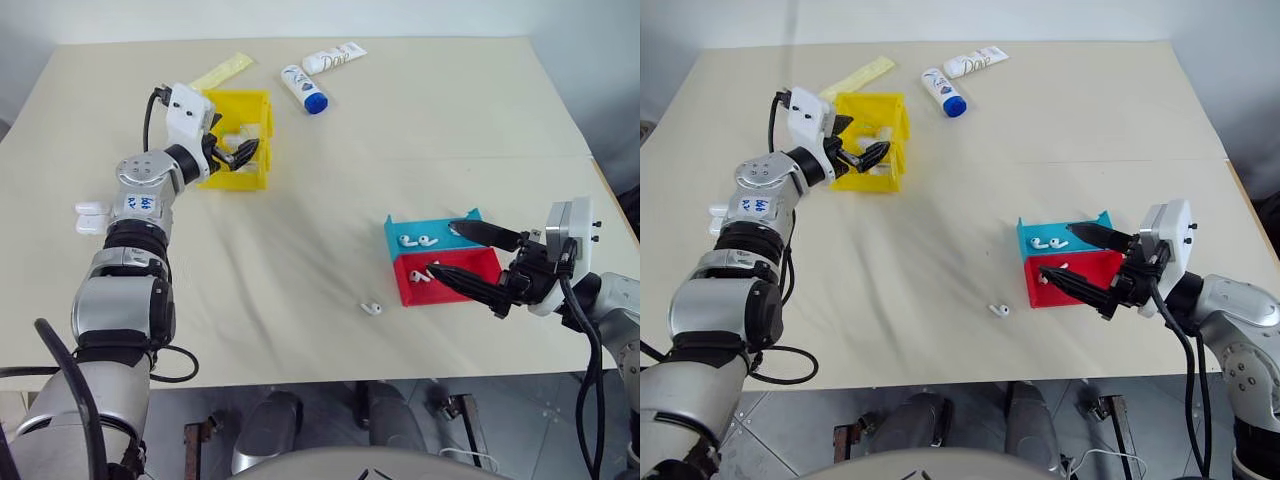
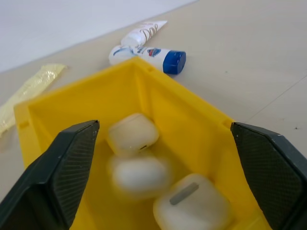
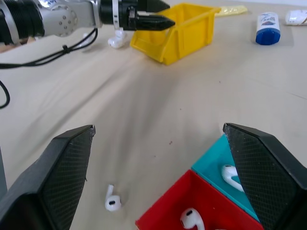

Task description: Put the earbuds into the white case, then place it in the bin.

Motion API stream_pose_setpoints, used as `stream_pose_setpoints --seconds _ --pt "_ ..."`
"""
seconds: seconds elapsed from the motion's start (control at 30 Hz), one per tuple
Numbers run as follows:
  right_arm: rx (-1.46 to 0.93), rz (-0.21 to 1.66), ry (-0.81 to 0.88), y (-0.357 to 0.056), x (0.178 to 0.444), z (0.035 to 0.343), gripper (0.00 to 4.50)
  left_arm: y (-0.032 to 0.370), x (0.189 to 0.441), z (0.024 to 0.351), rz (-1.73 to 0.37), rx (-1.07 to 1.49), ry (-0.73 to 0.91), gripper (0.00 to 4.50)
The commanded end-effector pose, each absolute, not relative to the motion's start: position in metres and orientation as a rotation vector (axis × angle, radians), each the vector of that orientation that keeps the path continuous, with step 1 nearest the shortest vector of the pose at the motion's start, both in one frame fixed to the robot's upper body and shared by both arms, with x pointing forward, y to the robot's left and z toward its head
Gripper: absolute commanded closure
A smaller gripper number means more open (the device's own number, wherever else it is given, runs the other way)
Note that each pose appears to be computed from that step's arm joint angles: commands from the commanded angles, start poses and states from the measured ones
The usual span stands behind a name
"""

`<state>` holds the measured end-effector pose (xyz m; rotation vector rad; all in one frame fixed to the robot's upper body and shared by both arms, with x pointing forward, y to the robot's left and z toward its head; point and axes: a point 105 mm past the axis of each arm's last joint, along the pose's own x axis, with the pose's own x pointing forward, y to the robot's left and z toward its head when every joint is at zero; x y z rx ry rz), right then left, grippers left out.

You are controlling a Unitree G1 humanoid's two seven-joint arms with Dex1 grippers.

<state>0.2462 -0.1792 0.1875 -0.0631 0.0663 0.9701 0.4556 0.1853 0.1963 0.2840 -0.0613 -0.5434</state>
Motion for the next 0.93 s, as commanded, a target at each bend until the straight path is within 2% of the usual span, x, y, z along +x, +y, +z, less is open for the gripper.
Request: stream_pose_setpoints --seconds 0.03,0.2,0.33,0.47,0.7,0.93 --pt "-0.104 0.976 0.024 -0.183 0.246 0.202 0.00 0.184 0.446 0.220 -0.623 0.332 -0.178 0.01" --pt "-0.137 1.007 0.027 -0.188 0.251 0.205 0.00 0.186 0.399 0.223 -0.881 0.341 -0.322 0.01" --pt "-0.140 1.002 0.038 -0.201 0.261 0.201 0.00 0.203 0.365 0.204 -0.954 0.274 -0.240 0.01" --pt "-0.127 1.064 0.052 -0.211 0.261 0.197 0.00 0.215 0.333 0.184 -1.000 0.324 -0.190 0.01" --pt "-0.307 1.118 0.224 -0.248 0.258 0.162 0.00 0.241 0.307 0.164 -0.975 0.296 -0.104 0.01" --pt "-0.313 1.161 0.212 -0.256 0.257 0.159 0.00 0.250 0.301 0.163 -0.953 0.292 -0.100 0.01"
